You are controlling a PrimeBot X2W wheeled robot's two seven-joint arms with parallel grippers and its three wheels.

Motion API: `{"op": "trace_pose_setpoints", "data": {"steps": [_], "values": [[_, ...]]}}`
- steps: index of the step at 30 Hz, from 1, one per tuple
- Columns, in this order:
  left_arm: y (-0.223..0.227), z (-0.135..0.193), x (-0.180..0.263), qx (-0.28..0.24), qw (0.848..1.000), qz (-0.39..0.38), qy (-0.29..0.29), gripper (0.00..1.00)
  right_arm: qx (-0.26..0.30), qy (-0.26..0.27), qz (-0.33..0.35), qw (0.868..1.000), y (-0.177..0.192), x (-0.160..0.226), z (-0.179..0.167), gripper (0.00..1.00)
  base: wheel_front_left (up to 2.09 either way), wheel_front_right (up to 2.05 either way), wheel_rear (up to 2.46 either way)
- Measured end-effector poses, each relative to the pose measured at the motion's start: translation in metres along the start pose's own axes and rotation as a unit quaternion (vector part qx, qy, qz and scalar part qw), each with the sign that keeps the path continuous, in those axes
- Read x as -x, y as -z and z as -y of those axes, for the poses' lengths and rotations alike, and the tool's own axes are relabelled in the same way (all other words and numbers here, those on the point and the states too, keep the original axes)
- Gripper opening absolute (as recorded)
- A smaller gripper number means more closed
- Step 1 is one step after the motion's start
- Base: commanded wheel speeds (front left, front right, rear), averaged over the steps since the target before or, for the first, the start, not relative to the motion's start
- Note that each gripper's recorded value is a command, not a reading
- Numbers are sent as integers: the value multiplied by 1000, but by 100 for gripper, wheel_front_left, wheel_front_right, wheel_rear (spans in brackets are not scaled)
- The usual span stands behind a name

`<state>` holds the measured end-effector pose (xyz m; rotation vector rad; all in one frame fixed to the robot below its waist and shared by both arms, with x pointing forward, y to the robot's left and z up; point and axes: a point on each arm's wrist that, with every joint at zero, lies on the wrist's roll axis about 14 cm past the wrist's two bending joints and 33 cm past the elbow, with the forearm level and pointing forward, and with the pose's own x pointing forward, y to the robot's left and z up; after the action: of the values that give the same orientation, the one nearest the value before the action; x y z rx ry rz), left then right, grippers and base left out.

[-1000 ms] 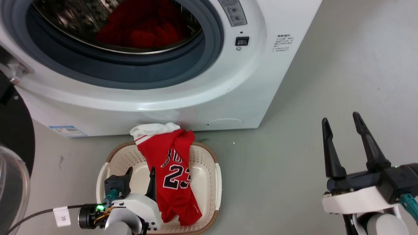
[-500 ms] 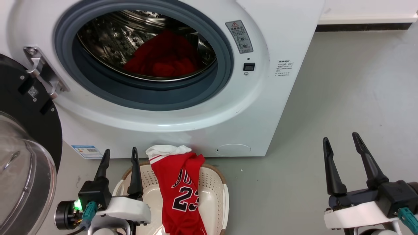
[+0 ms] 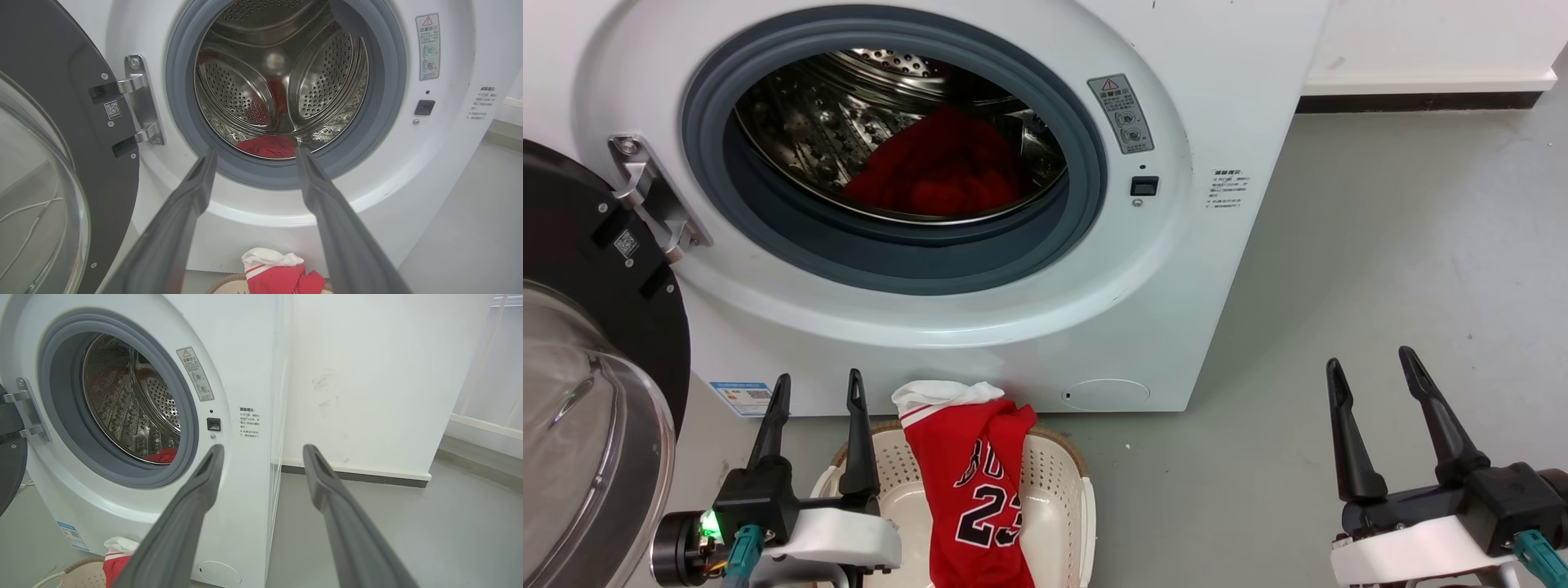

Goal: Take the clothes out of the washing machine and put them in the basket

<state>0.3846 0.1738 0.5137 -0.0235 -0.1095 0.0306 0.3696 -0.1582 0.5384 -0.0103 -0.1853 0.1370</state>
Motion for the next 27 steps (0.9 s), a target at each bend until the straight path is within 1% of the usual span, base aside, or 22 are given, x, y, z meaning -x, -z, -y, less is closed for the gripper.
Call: {"op": "trace_pose_setpoints", "data": {"steps": [7,13,16,20,27], "values": [[2,2,-4,1,1000,-2,2,100,0,5,-3,1000,2,2,3,100,0,0,0],[3,7,-36,2,1000,4,21,100,0,8,-1,1000,3,-10,7,100,0,0,0],[2,8,-64,0,999,13,29,100,0,10,0,1000,6,-19,10,100,0,0,0],[16,7,-102,1,999,3,36,100,-1,14,-6,1000,15,-31,14,100,0,0,0],[39,13,-185,-34,997,-7,67,100,-5,33,-30,999,43,-51,31,100,0,0,0]]}}
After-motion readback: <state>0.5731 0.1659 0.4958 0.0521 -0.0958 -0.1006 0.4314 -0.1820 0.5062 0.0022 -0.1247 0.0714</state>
